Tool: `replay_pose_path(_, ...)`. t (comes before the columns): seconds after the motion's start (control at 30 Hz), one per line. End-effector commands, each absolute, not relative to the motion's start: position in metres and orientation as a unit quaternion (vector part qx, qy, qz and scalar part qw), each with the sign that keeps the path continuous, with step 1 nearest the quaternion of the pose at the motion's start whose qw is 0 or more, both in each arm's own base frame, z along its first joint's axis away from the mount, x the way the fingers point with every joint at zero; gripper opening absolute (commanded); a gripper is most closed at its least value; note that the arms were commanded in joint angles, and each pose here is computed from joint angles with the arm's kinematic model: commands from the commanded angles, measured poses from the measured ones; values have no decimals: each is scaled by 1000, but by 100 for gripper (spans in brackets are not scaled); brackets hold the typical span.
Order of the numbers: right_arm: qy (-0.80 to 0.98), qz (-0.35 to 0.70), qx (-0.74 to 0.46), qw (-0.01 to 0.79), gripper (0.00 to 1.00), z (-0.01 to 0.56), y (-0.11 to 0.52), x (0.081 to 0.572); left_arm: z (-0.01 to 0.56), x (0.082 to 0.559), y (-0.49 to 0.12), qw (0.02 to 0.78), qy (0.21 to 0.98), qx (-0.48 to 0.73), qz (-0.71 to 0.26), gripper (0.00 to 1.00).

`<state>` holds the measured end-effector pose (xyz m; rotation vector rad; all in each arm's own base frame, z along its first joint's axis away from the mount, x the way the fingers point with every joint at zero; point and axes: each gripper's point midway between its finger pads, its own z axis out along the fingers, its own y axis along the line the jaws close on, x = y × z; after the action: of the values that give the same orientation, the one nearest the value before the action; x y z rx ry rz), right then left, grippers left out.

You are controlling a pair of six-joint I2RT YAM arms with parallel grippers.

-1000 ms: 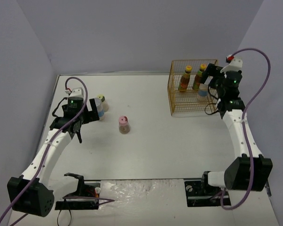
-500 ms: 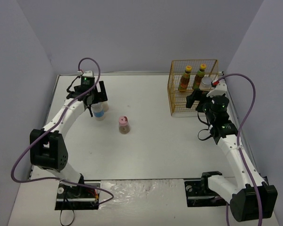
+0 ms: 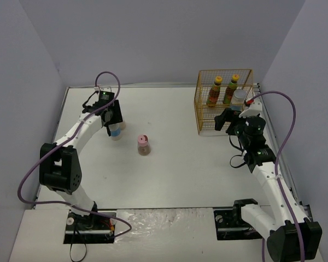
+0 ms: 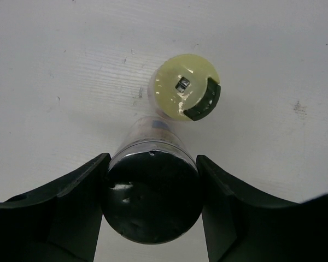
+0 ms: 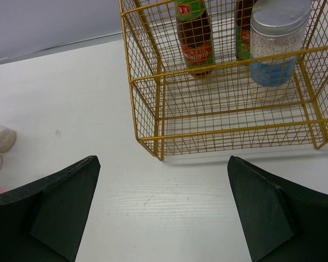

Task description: Organize the condiment bottles

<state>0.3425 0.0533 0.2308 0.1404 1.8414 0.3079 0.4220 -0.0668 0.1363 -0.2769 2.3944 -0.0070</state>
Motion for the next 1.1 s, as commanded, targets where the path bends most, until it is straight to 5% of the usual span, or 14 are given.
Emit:
replay_pose_path(0.0,760,152,51,630,100,258,59,341,204,423,-112,430,901,-54,-32,6)
replay_pose_path(0.33,758,169,33,629,100,255,65,326,258,398,-252,472,867,98,-125,4)
replay_pose_path(0.67,757,171,23,630,100,254,67,313,228,343,-348,425,868,189,-176,14)
replay_pose_path(0.93,761,179,3,624,100,251,74,313,194,316,-372,402,873,213,-175,47)
replay_pose_path(1.07,764,183,-10,619,100,248,79,313,190,313,-370,402,874,205,-180,73)
